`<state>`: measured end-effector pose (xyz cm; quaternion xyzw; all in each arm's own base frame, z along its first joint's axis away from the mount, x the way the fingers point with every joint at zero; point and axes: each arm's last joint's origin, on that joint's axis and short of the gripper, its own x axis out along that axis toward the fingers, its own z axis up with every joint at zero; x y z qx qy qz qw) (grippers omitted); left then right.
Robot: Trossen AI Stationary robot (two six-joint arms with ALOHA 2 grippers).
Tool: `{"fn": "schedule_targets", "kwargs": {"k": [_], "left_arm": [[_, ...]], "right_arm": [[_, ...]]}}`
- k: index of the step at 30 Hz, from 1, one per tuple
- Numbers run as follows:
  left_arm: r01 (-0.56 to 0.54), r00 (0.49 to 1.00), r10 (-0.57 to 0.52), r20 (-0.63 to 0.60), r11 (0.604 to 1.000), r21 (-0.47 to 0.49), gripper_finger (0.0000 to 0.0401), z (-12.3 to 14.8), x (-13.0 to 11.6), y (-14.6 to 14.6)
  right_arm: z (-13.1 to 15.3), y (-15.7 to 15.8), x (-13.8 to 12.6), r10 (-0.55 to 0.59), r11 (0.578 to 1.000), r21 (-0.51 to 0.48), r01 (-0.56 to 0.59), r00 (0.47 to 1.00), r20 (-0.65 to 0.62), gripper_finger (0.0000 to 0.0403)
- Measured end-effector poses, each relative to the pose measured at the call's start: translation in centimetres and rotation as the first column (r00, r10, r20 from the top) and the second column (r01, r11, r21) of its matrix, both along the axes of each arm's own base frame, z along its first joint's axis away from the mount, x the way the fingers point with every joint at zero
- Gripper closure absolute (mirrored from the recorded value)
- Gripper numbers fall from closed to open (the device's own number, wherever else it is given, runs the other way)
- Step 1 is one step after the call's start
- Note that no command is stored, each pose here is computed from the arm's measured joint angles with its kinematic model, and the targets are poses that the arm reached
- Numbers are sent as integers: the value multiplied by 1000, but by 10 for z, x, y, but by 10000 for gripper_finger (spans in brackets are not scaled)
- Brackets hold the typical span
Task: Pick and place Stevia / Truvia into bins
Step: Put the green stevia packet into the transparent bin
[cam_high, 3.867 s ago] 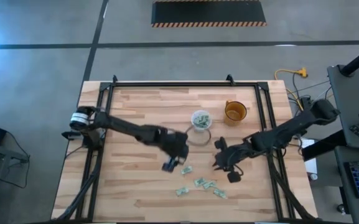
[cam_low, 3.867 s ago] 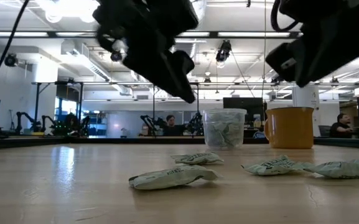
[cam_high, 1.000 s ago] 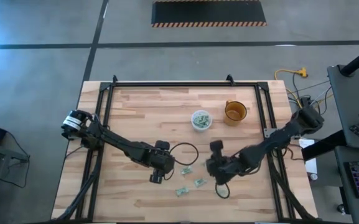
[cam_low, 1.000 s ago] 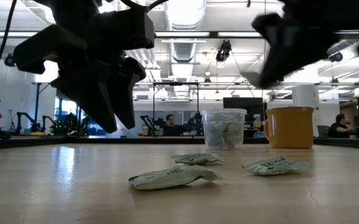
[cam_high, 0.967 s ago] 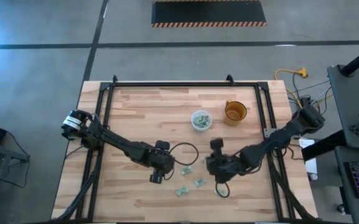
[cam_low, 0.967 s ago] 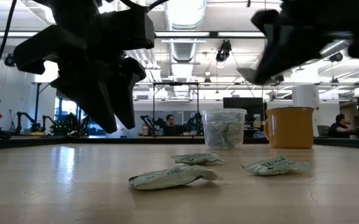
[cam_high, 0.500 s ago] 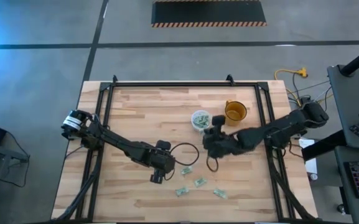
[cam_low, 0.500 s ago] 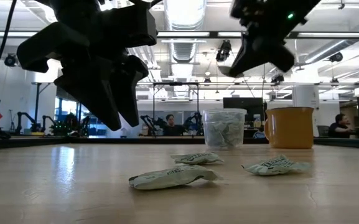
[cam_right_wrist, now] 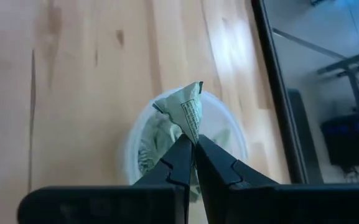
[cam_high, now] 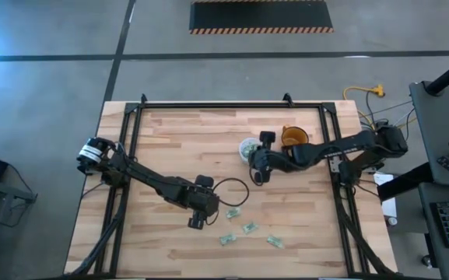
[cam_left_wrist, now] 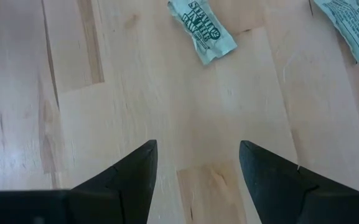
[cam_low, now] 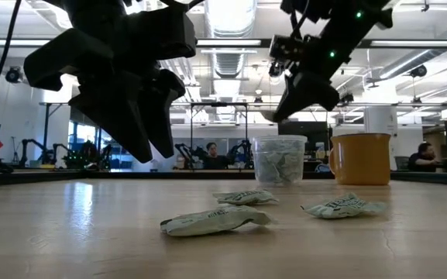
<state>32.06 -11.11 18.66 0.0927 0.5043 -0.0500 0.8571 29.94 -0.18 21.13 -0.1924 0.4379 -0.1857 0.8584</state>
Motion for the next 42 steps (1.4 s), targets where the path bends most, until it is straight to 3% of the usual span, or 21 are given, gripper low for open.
{"fn": "schedule_targets", "kwargs": {"k": [20, 27, 42], "left_arm": [[4, 1000, -4, 4, 1000, 2, 191, 0, 0, 0], [4, 1000, -4, 7, 1000, 1, 191, 0, 1, 0], [4, 1000, -4, 21, 1000, -2, 191, 1, 2, 0]], "right_arm": [[-17, -38, -4, -96, 995, 9, 95, 992, 85, 390], [-17, -38, -2, -46, 993, 116, 32, 992, 119, 390], [-20, -39, -4, -10, 991, 135, -4, 994, 105, 387]]}}
